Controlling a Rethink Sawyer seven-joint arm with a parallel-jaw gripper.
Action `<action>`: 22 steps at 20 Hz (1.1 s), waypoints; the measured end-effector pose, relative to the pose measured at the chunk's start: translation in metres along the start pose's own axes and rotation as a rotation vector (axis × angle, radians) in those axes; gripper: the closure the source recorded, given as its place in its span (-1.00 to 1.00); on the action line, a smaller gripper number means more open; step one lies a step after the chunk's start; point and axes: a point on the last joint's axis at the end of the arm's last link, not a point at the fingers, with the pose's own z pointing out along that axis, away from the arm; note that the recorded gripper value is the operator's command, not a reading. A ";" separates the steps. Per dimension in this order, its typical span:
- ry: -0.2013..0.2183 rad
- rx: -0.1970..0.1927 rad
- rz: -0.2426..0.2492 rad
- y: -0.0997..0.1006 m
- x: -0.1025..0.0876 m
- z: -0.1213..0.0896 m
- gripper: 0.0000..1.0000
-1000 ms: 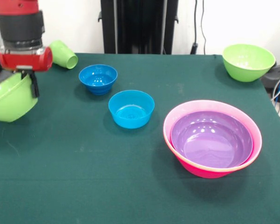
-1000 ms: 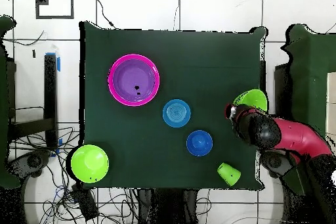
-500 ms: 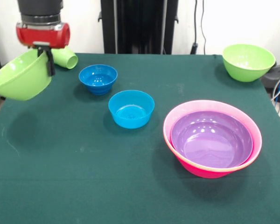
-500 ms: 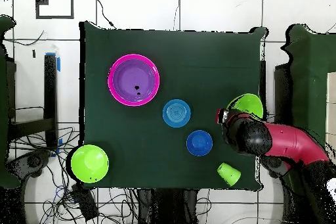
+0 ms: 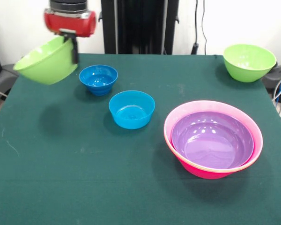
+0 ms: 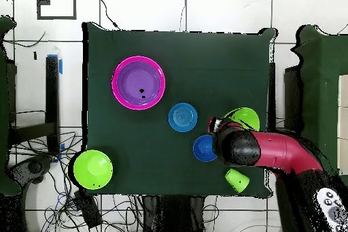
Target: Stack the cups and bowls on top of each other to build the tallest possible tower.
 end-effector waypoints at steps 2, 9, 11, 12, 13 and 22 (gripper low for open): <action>0.004 -0.005 0.041 0.019 0.004 -0.001 1.00; -0.023 -0.050 0.208 0.089 0.007 0.004 1.00; -0.027 -0.057 0.226 0.097 0.007 0.006 1.00; -0.031 -0.063 0.242 0.105 0.008 0.008 1.00; -0.033 -0.070 0.262 0.114 0.009 0.010 1.00; -0.025 -0.085 0.364 0.165 0.012 0.024 1.00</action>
